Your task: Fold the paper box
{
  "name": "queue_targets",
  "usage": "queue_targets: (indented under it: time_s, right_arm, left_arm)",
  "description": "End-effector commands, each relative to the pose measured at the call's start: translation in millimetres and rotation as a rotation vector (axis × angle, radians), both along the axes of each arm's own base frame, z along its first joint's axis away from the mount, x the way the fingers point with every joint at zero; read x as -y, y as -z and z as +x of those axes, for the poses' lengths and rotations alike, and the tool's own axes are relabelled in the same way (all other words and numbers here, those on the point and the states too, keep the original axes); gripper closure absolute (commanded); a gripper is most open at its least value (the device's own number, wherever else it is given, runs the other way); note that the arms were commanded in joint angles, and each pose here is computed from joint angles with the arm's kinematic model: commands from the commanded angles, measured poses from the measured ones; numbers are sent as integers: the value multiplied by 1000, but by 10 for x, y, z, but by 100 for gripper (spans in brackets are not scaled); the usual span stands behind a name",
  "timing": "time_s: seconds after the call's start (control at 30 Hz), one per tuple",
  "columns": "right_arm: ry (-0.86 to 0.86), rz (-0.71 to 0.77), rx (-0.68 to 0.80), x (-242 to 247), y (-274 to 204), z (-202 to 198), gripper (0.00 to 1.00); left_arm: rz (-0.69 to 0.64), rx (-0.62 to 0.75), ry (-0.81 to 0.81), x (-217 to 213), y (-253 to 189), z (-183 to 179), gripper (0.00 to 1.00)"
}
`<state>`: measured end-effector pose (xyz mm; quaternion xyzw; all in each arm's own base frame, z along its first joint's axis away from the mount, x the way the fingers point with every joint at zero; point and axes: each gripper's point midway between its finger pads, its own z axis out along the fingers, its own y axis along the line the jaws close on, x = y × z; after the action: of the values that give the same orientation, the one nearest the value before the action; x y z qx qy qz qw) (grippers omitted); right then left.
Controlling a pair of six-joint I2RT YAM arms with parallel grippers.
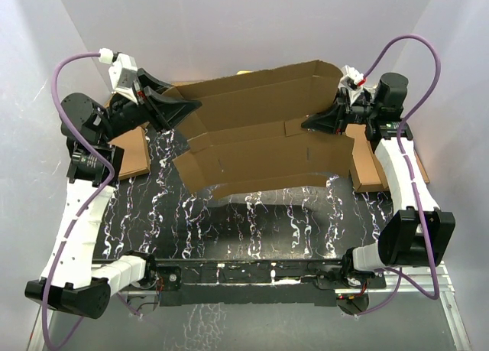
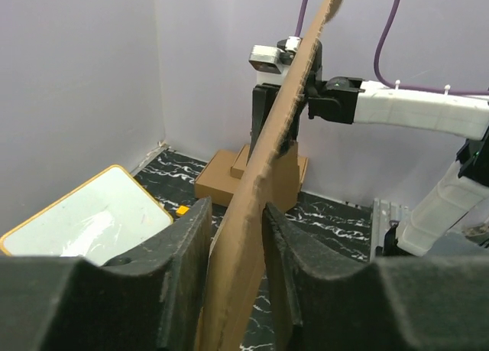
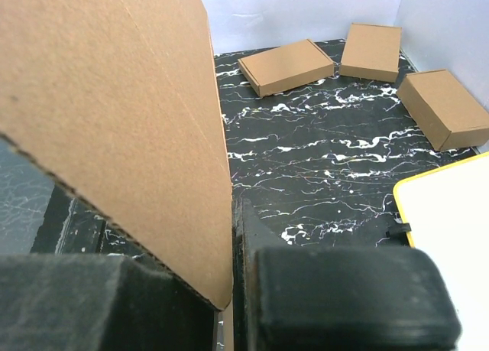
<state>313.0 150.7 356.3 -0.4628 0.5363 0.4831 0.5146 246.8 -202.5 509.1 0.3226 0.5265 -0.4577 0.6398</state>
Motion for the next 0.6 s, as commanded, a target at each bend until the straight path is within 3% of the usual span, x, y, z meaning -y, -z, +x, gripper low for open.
queue_targets:
  time_s: [0.0,0.3,0.37,0.57]
  right_arm:
    - [-111,4,88,-10,-125,-216,92]
    - [-98,4,74,-6,-72,-162,92]
    - [-96,4,72,-8,-70,-147,92]
    - [-44,1,51,1,-42,-28,92]
  left_arm:
    - [54,64,18,-17,-105,-162,73]
    - [113,12,124,65,51,-185,88]
    - [122,17,129,69,64,-179,100]
    - [120,13,75,45,47,-71,100]
